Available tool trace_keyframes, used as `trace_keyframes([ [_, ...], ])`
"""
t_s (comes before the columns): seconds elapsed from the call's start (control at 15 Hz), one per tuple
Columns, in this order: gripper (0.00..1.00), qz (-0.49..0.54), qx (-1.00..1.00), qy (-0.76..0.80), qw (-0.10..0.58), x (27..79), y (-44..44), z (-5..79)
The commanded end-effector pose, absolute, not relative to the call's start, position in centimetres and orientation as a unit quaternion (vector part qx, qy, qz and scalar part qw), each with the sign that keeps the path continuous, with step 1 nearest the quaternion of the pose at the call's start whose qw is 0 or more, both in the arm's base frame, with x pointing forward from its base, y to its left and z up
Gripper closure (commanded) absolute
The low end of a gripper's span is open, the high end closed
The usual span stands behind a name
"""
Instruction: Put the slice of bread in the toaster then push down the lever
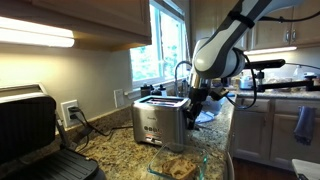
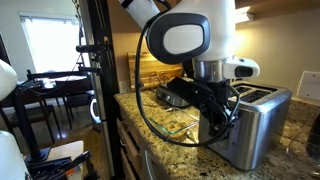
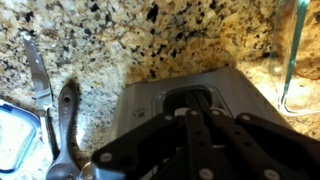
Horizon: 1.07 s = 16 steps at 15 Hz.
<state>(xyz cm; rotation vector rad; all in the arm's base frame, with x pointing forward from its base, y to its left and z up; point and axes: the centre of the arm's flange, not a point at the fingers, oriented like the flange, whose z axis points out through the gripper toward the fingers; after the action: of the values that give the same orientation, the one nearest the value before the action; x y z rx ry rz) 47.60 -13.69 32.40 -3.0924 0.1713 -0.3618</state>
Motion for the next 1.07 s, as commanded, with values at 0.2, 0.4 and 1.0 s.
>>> trace_keyframes([
  [0.2, 0.98, -0.131, -0.99, 0.054, 0.022, 45.2, -14.6, 34.0],
  [0.4, 0.98, -0.131, -0.99, 0.054, 0.021, 44.9, -14.7, 34.3],
  [1.0, 0.98, -0.128, -0.99, 0.057, 0.018, 42.0, -14.9, 36.3],
])
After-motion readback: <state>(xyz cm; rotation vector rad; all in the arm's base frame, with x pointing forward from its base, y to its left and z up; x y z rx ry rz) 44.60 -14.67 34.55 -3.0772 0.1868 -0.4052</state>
